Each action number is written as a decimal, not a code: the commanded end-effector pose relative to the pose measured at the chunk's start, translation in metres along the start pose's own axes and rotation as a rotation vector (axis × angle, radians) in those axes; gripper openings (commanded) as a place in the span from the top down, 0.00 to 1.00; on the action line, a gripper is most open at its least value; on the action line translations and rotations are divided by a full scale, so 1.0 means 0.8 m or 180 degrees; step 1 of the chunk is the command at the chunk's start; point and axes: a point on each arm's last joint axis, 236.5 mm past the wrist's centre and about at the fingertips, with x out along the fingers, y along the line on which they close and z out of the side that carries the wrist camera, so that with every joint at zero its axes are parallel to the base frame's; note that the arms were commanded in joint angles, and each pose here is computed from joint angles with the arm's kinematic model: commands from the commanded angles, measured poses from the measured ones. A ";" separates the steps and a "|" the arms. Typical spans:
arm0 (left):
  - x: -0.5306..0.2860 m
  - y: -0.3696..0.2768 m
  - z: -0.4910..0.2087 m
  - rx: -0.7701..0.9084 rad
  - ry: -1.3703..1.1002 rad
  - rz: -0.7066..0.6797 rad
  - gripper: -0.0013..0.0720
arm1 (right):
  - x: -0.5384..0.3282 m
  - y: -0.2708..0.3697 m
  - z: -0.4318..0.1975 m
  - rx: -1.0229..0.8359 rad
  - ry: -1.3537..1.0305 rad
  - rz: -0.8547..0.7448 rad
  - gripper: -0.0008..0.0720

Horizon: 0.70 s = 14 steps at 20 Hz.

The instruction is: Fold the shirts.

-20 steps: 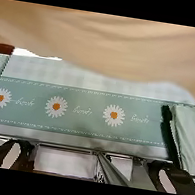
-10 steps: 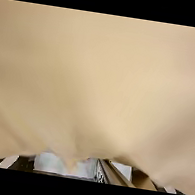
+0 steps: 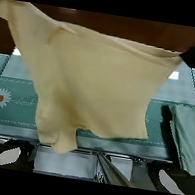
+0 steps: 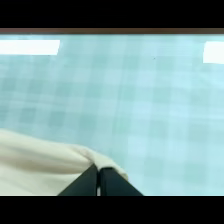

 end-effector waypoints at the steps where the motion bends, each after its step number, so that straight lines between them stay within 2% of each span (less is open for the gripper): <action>1: 0.114 0.000 -0.038 -0.0271 0.0369 0.0020 0.95 | 0.152 -0.039 0.005 0.0353 0.0156 0.0107 0.96; 5: 0.182 -0.016 -0.085 -0.0470 0.0747 -0.0109 0.95 | 0.261 -0.066 0.042 0.0915 0.0196 0.0424 0.96; 6: 0.195 -0.023 -0.098 -0.0615 0.0864 -0.0156 0.91 | 0.277 -0.074 0.049 0.1182 0.0198 0.0544 0.73; 7: 0.200 -0.026 -0.115 -0.0888 0.1029 -0.0132 0.53 | 0.284 -0.083 0.054 0.1444 0.0214 0.0667 0.14; 8: 0.202 -0.022 -0.133 -0.0963 0.1215 -0.0096 0.05 | 0.280 -0.097 0.054 0.1564 0.0276 0.0742 0.13; 11: 0.176 0.036 -0.208 -0.0793 0.2031 0.0058 0.03 | 0.217 -0.172 0.010 0.1506 0.0791 0.0613 0.13; 13: 0.139 0.064 -0.286 -0.1050 0.2778 0.0020 0.03 | 0.154 -0.237 -0.074 0.1331 0.1535 0.0057 0.15; 14: 0.113 0.055 -0.335 -0.1257 0.3166 -0.0199 0.03 | 0.128 -0.252 -0.109 0.1364 0.1713 -0.0171 0.15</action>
